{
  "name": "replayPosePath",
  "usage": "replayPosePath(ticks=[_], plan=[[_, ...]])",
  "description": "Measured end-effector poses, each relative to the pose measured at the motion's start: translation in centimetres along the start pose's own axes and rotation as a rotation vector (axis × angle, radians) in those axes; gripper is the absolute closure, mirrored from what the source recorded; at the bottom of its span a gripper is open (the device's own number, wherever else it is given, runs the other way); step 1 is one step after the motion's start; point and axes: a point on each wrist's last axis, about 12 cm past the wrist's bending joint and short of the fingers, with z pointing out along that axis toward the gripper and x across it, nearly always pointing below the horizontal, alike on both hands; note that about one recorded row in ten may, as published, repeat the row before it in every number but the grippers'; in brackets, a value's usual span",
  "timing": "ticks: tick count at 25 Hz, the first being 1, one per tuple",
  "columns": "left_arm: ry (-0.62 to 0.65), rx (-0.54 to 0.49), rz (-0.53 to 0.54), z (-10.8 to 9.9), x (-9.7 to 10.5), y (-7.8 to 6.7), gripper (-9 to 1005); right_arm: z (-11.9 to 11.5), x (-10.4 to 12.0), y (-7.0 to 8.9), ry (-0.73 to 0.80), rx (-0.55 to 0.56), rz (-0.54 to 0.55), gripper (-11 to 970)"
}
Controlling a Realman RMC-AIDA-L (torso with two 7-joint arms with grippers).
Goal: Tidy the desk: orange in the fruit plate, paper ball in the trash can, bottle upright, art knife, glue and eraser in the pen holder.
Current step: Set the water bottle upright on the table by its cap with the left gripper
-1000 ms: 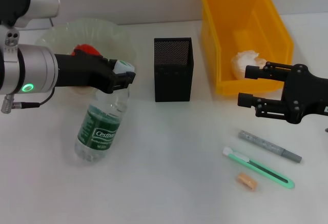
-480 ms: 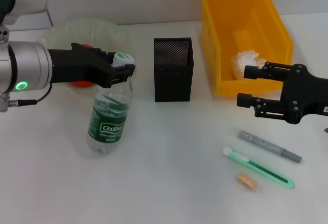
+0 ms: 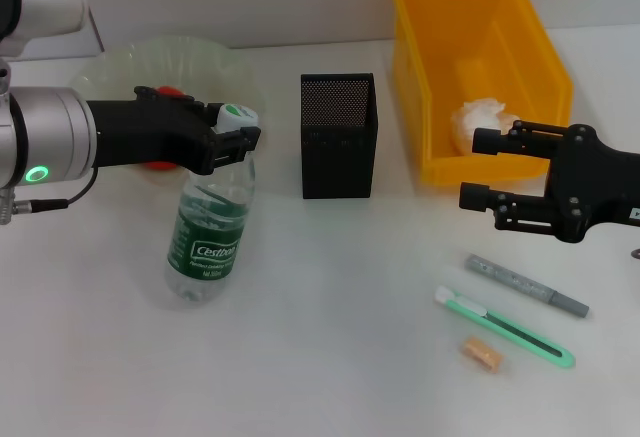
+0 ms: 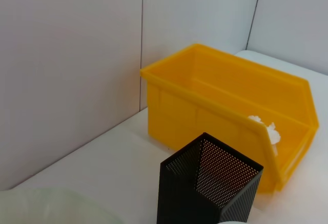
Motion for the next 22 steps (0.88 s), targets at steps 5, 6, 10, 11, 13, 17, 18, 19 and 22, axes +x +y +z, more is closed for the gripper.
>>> replayPosePath(ticks=[5,6,10,11,13,17,18,19,22], plan=[[-0.026,0.007,-0.004,-0.3,0.3,0.0,558,0.0,0.0,0.0,-0.001,-0.001,-0.002,261],[-0.030,0.006,-0.006,-0.3,0.4,0.0,558,0.0,-0.1,0.0,-0.001,-0.001,-0.003,261],[-0.042,0.000,-0.009,-0.5,0.7,0.1,558,0.1,-0.2,-0.1,-0.001,-0.004,-0.006,262],[-0.043,-0.001,-0.009,-0.6,0.8,0.1,558,0.1,-0.2,-0.1,-0.001,-0.004,-0.006,263],[-0.042,-0.004,-0.010,-0.6,1.0,0.1,558,0.2,-0.2,-0.1,-0.002,-0.005,-0.007,263],[-0.043,-0.007,-0.013,-0.7,1.2,0.1,558,0.4,-0.4,-0.2,-0.002,-0.008,-0.011,263],[-0.046,-0.007,-0.011,-0.7,1.3,0.1,558,0.4,-0.4,-0.2,-0.002,-0.008,-0.011,263],[-0.050,-0.006,-0.010,-0.8,1.3,0.1,558,0.5,-0.4,-0.3,-0.001,-0.009,-0.012,263],[-0.076,0.002,-0.005,-0.9,1.2,0.0,558,0.5,-0.4,-0.3,0.001,-0.009,-0.013,263]])
